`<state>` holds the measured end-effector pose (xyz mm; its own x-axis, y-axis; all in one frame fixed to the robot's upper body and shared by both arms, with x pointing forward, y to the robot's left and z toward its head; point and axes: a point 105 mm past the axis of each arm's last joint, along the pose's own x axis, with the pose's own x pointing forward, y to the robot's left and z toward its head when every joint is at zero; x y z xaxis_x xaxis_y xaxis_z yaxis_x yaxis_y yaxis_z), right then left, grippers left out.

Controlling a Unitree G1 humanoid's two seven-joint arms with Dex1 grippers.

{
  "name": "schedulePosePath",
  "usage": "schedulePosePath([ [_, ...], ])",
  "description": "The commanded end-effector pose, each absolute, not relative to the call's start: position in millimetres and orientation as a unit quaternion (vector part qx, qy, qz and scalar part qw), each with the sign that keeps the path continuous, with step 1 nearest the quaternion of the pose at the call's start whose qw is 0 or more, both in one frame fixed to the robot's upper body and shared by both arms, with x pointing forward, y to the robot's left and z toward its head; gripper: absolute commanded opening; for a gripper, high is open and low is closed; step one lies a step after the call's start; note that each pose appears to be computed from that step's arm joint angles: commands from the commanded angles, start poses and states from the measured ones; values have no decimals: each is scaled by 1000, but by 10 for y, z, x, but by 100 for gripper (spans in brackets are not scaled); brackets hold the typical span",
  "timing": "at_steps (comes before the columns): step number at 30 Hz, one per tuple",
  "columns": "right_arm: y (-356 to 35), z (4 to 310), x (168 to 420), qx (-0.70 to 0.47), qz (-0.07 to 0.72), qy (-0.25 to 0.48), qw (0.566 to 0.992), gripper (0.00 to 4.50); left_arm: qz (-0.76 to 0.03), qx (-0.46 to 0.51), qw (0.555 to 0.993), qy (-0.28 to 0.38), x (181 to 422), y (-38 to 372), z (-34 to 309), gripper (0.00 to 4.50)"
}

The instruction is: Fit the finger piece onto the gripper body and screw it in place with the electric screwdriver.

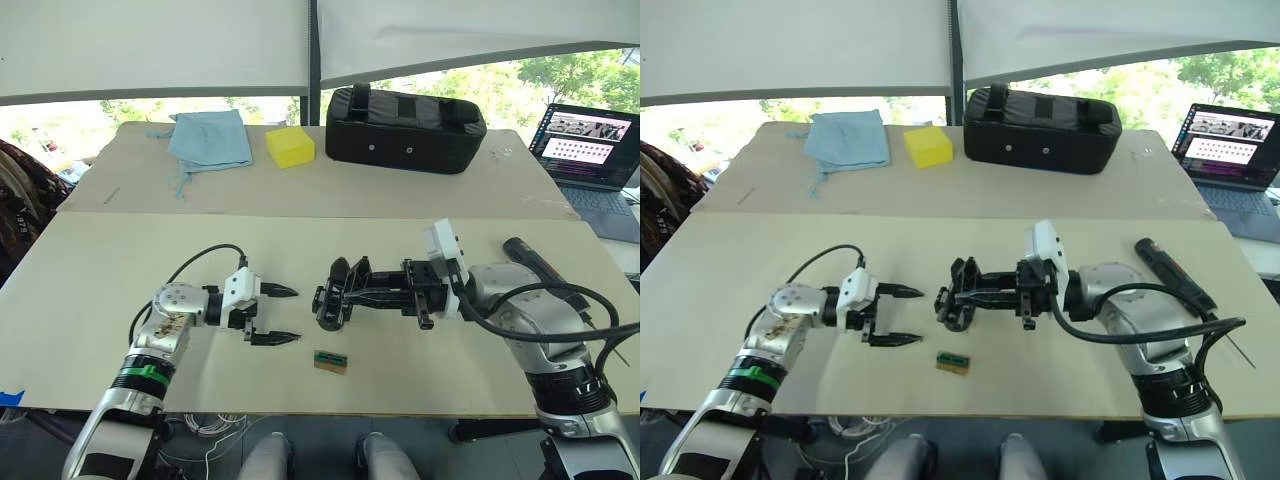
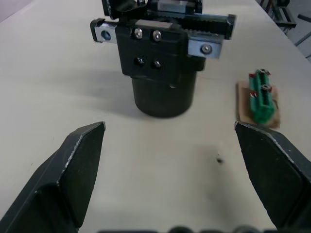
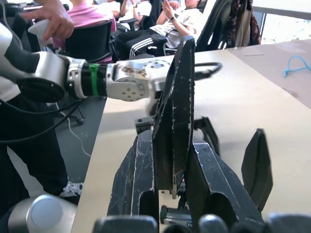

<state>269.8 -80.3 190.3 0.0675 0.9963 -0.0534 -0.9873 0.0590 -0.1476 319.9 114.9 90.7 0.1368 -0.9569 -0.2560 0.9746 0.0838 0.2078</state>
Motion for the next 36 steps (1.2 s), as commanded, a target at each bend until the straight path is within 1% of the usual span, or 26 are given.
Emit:
schedulePosePath([
  [1, -787, 1967, 2648, -92, 688, -56, 717, 37, -663, 171, 728, 22, 3246, 1053, 888, 450],
  [5, -787, 1943, 2636, -90, 685, -55, 721, 37, -672, 166, 722, 16, 3297, 909, 894, 450],
  [9, -778, 1911, 2609, -87, 683, -52, 723, 37, -671, 152, 726, 8, 3373, 790, 943, 450],
  [16, -780, 1877, 2560, -83, 678, -47, 729, 37, -687, 146, 712, 11, 3369, 648, 921, 450],
  [31, -807, 1881, 2571, -85, 665, -45, 741, 37, -695, 171, 698, 26, 3368, 636, 824, 450],
  [34, -800, 1884, 2579, -85, 664, -47, 742, 37, -694, 171, 699, 26, 3376, 635, 821, 369],
  [36, -791, 1882, 2581, -85, 664, -47, 742, 37, -693, 173, 699, 28, 3379, 636, 815, 278],
])
